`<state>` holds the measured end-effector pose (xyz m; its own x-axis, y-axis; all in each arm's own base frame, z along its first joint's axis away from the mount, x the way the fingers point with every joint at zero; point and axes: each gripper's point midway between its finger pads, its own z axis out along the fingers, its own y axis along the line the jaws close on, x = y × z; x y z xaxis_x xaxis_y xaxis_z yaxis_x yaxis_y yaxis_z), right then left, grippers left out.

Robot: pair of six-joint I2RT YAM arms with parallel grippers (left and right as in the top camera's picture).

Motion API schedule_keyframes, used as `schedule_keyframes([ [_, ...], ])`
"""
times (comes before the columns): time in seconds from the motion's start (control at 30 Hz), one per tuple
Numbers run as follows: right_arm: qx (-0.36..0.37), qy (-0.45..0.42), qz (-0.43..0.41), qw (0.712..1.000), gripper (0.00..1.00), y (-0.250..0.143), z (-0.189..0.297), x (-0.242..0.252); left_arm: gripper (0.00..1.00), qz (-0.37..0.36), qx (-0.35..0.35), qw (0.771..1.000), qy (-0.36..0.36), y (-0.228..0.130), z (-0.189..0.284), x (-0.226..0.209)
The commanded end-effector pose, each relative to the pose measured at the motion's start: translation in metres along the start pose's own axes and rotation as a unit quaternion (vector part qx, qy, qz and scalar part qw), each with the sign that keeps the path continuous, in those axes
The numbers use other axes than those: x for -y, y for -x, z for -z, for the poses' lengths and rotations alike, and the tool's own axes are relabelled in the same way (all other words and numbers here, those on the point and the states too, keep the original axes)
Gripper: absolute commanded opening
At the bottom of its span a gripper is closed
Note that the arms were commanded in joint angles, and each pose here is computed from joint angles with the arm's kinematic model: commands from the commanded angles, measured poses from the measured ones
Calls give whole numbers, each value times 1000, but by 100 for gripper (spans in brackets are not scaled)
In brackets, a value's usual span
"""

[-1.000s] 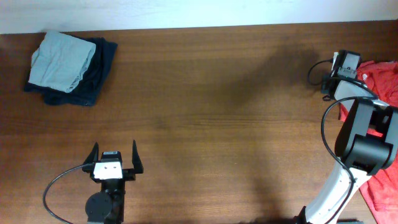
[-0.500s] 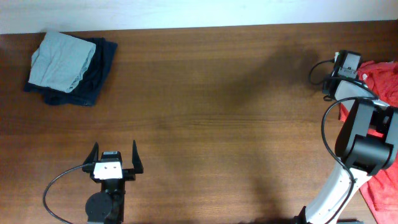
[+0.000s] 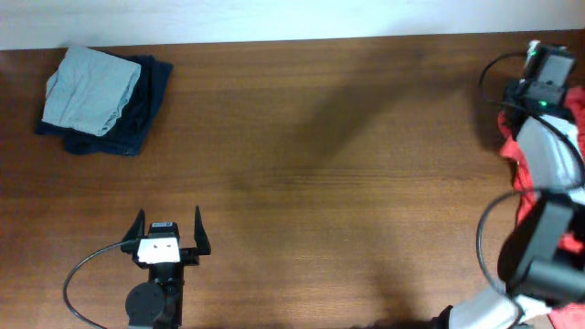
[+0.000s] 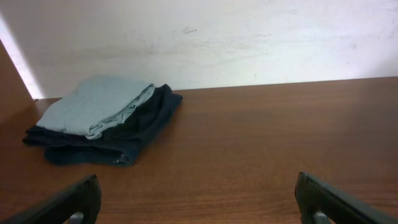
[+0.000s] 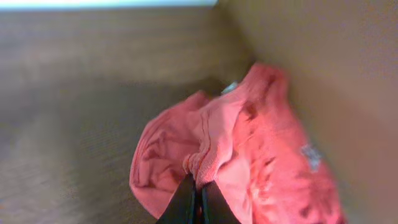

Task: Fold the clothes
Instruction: 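Lower the right gripper onto the shirt and pinch a fold, then drag the gripped shirt leftward to the table center with the right gripper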

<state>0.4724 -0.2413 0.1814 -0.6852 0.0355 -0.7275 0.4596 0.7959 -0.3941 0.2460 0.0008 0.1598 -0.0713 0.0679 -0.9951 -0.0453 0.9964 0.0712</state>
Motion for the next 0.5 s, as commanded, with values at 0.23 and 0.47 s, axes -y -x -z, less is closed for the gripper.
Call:
schedule_keyframes([
  [0.23,106,-23,-50,993,4,70,115,56,99,-8,2,1000,-10,0,0,4],
  [0.47,206,47,-38,977,4,110,218,24,99,-8,2,1000,-10,0,0,4],
])
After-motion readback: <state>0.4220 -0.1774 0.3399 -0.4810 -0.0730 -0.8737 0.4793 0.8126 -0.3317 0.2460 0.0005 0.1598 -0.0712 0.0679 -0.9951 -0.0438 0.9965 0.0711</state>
